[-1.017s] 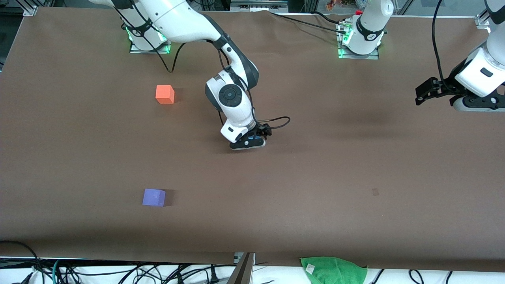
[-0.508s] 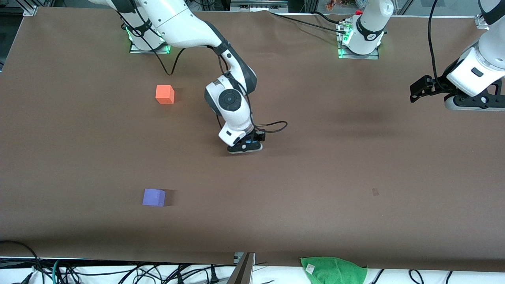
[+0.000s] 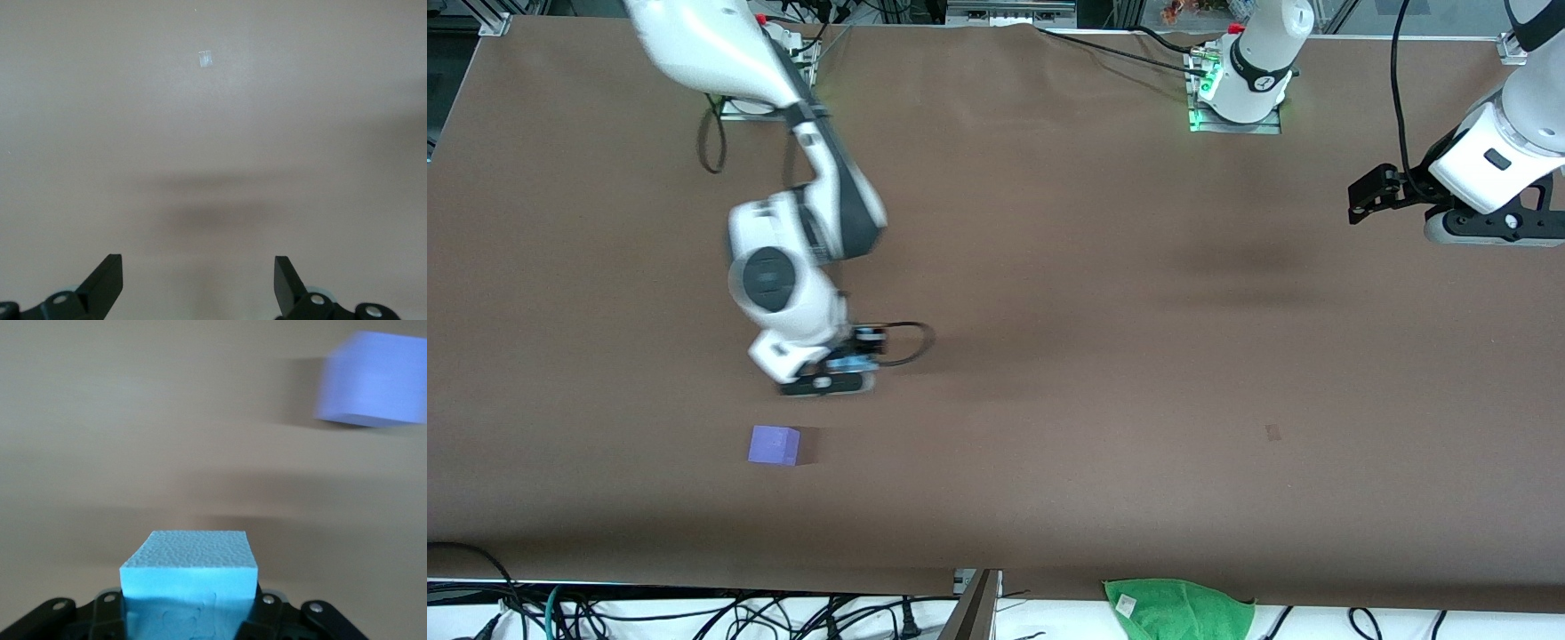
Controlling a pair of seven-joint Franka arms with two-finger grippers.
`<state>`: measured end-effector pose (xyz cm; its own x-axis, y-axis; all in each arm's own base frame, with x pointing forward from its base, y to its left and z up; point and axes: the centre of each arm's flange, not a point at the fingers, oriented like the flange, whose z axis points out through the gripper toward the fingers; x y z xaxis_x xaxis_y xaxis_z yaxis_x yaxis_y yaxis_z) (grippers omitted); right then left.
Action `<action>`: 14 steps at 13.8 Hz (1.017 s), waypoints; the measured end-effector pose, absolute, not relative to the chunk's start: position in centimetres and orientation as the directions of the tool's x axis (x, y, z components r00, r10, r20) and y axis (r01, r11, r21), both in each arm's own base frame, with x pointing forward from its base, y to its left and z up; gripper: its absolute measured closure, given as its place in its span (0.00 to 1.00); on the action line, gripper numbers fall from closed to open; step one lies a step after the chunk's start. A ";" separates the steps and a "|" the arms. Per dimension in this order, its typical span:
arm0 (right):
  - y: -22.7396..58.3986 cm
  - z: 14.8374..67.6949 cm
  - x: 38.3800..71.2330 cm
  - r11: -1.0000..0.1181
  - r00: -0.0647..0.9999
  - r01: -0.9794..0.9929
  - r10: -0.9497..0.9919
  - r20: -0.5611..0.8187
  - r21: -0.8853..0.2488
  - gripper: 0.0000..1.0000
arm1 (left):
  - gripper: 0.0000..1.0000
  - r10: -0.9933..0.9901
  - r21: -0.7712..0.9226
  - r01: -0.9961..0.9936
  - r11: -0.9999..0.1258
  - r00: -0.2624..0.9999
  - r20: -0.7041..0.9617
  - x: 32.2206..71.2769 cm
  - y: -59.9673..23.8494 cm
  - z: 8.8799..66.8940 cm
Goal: Place blue block between orange and purple blocks
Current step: 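Carry the blue cube with the right gripper toward the orange cube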
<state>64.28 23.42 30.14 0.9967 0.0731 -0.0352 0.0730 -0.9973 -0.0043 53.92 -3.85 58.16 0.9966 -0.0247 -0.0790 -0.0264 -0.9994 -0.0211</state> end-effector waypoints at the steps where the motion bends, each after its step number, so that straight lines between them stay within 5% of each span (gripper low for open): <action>1: 19.5 29.7 63.9 -0.998 0.997 0.055 0.055 -0.062 -0.015 0.44 | 0.00 -0.024 -0.021 -0.026 -0.999 0.997 -0.079 53.9 -3.9 58.2; 7: 13.3 20.8 56.4 -1.000 0.998 0.007 0.008 -0.055 -0.028 0.44 | 0.00 -0.034 -0.023 -0.036 -0.999 0.995 -0.095 53.7 -4.7 58.1; 13: 14.6 20.4 55.8 -0.999 0.999 0.030 0.032 -0.038 -0.032 0.41 | 0.00 -0.034 -0.023 -0.036 -0.999 0.995 -0.099 53.6 -4.8 58.1; 14: 14.6 20.4 55.9 -0.999 0.999 0.033 0.034 -0.035 -0.032 0.32 | 0.00 -0.034 -0.023 -0.036 -0.999 0.994 -0.101 53.6 -4.8 58.1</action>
